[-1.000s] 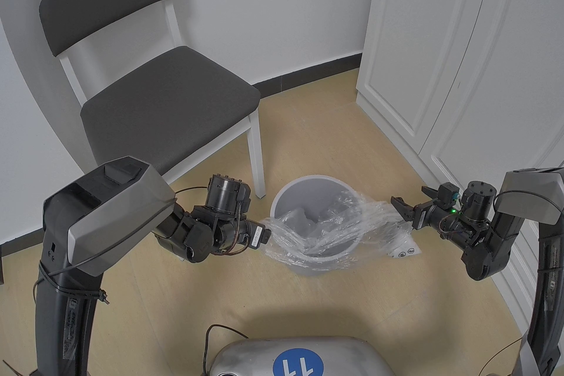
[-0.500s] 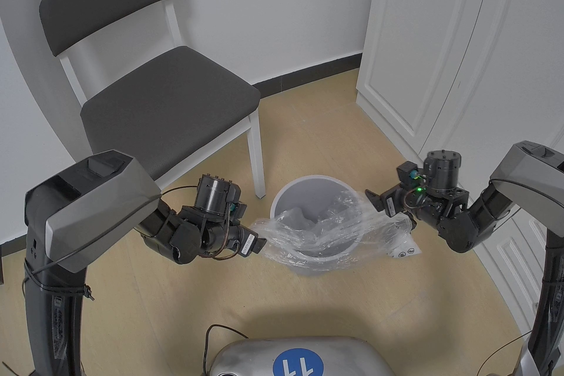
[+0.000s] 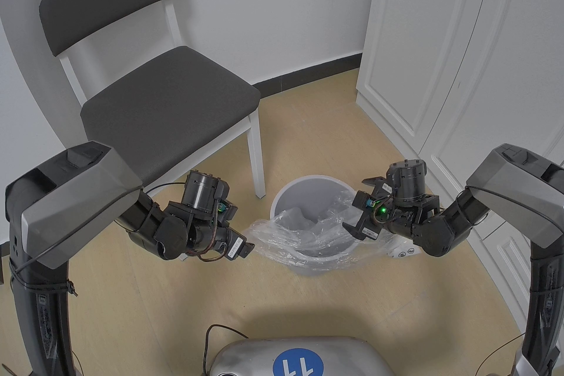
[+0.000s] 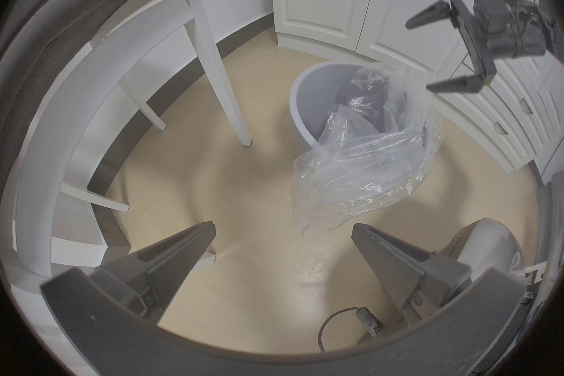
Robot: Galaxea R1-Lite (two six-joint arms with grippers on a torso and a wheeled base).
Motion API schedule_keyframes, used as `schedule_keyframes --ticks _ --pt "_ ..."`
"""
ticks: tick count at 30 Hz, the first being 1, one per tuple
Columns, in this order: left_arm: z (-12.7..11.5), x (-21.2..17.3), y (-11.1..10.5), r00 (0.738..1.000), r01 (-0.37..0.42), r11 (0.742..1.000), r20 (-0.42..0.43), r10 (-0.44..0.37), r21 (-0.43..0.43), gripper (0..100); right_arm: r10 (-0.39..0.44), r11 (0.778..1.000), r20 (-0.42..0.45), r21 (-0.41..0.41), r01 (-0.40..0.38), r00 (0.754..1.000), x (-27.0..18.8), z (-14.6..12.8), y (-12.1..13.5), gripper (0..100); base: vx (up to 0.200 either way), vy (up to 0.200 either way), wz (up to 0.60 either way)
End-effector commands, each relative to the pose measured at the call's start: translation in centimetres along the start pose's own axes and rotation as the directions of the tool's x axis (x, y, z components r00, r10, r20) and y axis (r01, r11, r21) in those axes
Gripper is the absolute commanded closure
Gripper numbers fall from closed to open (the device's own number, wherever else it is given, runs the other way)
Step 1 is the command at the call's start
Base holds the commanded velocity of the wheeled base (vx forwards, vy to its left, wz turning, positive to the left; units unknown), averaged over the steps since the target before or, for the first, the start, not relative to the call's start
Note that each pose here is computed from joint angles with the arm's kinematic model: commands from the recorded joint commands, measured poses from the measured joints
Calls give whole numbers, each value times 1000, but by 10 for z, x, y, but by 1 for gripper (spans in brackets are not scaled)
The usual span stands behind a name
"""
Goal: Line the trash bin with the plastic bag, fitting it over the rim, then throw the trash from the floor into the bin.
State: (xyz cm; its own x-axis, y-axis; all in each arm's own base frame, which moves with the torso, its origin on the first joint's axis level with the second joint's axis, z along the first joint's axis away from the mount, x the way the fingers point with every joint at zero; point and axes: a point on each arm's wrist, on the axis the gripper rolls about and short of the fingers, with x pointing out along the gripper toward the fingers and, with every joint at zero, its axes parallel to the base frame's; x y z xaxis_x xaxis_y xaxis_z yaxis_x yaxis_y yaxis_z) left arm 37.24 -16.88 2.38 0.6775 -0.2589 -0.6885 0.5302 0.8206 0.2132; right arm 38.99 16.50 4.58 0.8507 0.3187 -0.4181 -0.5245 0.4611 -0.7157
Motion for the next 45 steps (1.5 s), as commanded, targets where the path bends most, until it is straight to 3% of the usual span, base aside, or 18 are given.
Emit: schedule_keyframes --ticks 1,9,26,27,41,45 --pt "4 -6 2 1000 -6 1000 12 6 -1 0 49 999 -21 -14 -50 999 9 -7 17 0 0 0 0" --pt "4 -6 2 1000 -7 1000 17 7 -1 0 99 995 -23 -25 -99 995 15 -4 28 0 0 0 0" --pt "5 -5 2 1000 -11 1000 24 11 -3 0 97 995 -39 -8 -98 994 45 -12 30 0 0 0 0" --pt "5 -5 2 1000 -11 1000 24 11 -3 0 95 995 -37 -8 -95 995 45 -11 29 100 0 0 0" --pt "8 -7 6 999 -21 1000 40 21 -14 0 -4 999 47 42 2 999 48 13 -1 100 0 0 0" --pt "14 -10 9 996 -31 999 79 33 -22 0 -61 994 75 90 54 995 57 21 -12 100 0 0 0"
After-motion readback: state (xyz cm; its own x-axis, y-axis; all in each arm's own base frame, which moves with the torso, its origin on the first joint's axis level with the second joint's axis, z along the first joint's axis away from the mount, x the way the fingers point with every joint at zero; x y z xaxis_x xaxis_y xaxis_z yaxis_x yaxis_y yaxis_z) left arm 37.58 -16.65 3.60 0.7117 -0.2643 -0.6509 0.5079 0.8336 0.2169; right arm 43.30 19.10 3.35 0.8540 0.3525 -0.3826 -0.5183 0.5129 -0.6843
